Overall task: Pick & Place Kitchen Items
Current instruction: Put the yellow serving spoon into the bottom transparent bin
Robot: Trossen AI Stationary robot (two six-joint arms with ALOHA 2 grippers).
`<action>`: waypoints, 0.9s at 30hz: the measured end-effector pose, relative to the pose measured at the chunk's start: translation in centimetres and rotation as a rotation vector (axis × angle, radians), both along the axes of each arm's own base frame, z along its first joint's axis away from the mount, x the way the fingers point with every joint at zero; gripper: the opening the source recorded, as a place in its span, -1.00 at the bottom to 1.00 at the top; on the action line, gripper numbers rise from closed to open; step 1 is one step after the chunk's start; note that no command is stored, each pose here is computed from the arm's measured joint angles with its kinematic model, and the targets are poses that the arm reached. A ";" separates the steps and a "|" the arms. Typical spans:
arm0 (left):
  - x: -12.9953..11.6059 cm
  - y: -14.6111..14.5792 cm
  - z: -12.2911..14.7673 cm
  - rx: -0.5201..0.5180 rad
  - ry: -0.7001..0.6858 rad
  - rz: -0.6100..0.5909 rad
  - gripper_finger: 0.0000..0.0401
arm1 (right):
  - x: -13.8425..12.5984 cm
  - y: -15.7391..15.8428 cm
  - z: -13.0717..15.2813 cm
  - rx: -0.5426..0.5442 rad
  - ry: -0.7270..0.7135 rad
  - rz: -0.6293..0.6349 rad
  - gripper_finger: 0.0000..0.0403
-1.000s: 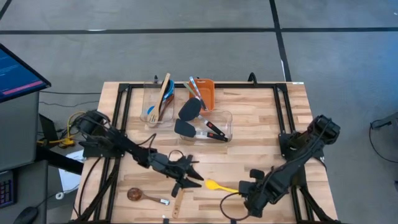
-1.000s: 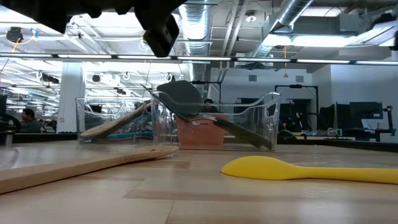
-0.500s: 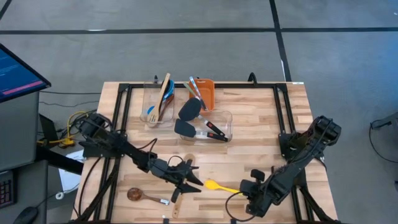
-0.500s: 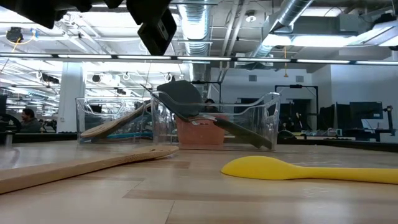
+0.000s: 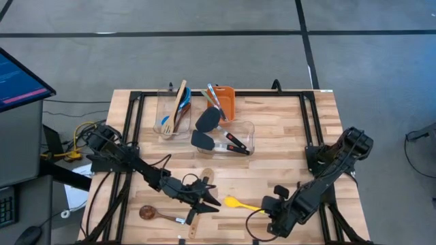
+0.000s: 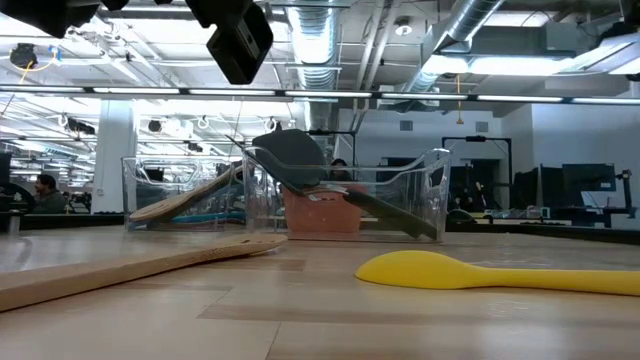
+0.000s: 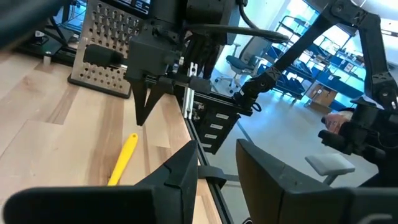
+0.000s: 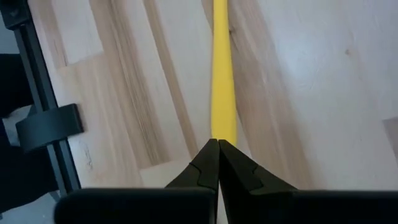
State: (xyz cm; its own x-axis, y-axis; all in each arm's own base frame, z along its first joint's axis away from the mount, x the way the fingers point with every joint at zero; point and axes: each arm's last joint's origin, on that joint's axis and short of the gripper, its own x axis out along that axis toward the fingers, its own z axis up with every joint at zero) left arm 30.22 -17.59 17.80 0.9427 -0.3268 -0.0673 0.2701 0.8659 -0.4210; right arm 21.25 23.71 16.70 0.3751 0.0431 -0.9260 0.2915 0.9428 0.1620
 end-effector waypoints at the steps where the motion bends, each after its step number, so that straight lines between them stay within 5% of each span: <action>1: 0.0 0.0 0.0 0.000 0.000 0.000 -0.52 | 0.1 0.2 -0.3 0.000 -0.001 -0.001 -1.00; 8: -0.1 -0.1 0.0 0.000 0.000 -0.004 -0.53 | 0.7 1.6 -3.9 -0.016 0.045 0.018 -1.00; 21: -0.1 -0.2 0.0 0.000 -0.001 0.002 -0.53 | 0.8 1.9 -3.8 -0.028 0.039 0.059 -1.00; 27: -0.1 -0.2 0.0 0.000 -0.001 0.002 -0.53 | 1.0 1.2 -1.5 -0.114 -0.043 0.052 -1.00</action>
State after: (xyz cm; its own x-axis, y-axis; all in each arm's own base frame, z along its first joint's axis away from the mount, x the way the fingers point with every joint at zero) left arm 30.13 -17.76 17.82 0.9434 -0.3250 -0.0663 0.2689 0.8664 -0.4207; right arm 22.23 24.96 15.16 0.4150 -0.0409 -0.9089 0.2370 0.9694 0.0646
